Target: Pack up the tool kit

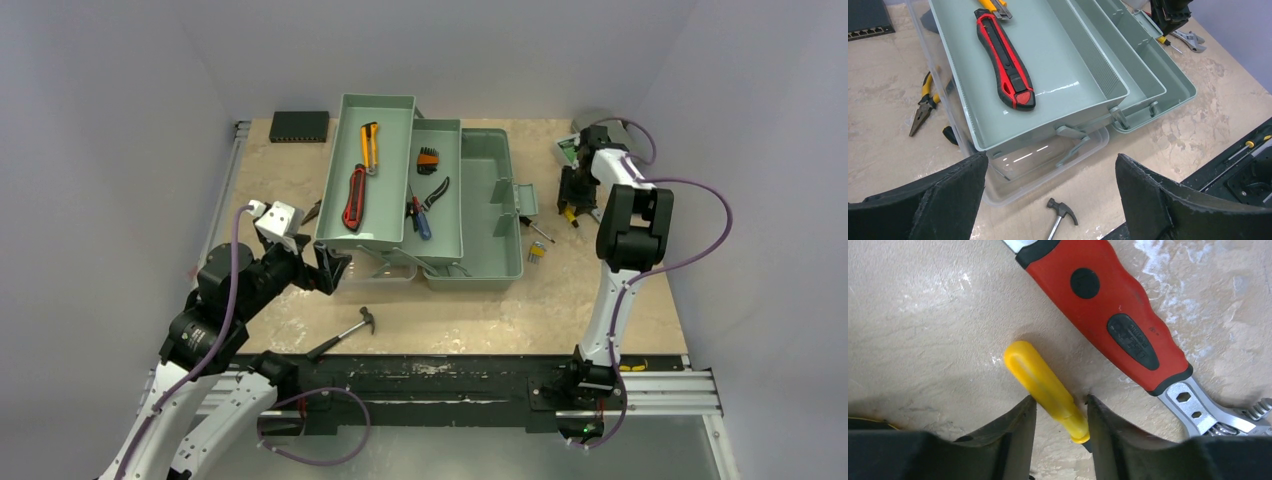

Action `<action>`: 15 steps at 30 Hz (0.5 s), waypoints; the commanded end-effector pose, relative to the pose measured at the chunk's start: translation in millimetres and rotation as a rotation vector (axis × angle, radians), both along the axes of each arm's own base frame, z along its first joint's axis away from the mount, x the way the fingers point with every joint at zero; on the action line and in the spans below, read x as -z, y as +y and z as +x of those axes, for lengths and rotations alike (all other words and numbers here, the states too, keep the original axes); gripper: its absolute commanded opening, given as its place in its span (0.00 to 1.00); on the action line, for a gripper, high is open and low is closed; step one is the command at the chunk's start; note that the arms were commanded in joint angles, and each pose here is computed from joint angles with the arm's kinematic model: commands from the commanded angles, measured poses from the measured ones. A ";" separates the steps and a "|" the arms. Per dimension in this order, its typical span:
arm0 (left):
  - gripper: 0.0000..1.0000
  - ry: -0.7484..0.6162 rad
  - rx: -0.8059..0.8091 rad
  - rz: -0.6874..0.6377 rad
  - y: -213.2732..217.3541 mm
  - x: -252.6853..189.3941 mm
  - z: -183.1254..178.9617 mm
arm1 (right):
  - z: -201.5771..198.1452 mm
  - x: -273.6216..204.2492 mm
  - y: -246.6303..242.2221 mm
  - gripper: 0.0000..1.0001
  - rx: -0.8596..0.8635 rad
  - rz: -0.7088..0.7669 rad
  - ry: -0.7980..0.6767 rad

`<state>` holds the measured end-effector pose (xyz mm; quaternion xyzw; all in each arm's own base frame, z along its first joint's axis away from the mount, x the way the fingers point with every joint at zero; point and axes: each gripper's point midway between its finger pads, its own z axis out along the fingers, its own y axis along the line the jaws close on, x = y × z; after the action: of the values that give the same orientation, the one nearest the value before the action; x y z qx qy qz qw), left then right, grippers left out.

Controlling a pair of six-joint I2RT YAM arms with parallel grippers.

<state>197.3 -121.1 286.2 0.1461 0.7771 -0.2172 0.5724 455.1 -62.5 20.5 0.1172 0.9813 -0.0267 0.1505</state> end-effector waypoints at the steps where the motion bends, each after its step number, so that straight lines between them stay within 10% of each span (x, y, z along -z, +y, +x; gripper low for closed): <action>1: 0.95 -0.027 0.018 0.000 -3.3 -5.1 1.8 | -7.8 -12.4 10.2 0.32 -0.021 0.044 0.000; 7: 0.95 -0.027 0.020 0.002 -3.2 -4.6 1.3 | -5.3 -19.1 15.4 0.02 -0.019 0.070 -0.014; 15: 0.95 -0.022 0.024 0.005 -4.7 -4.3 2.7 | 0.1 -65.4 35.8 0.00 -0.033 0.169 -0.148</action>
<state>197.4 -122.0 285.6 0.1477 0.7777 -0.2185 0.5706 448.4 -42.1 29.0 0.1164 0.9817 0.0272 0.1480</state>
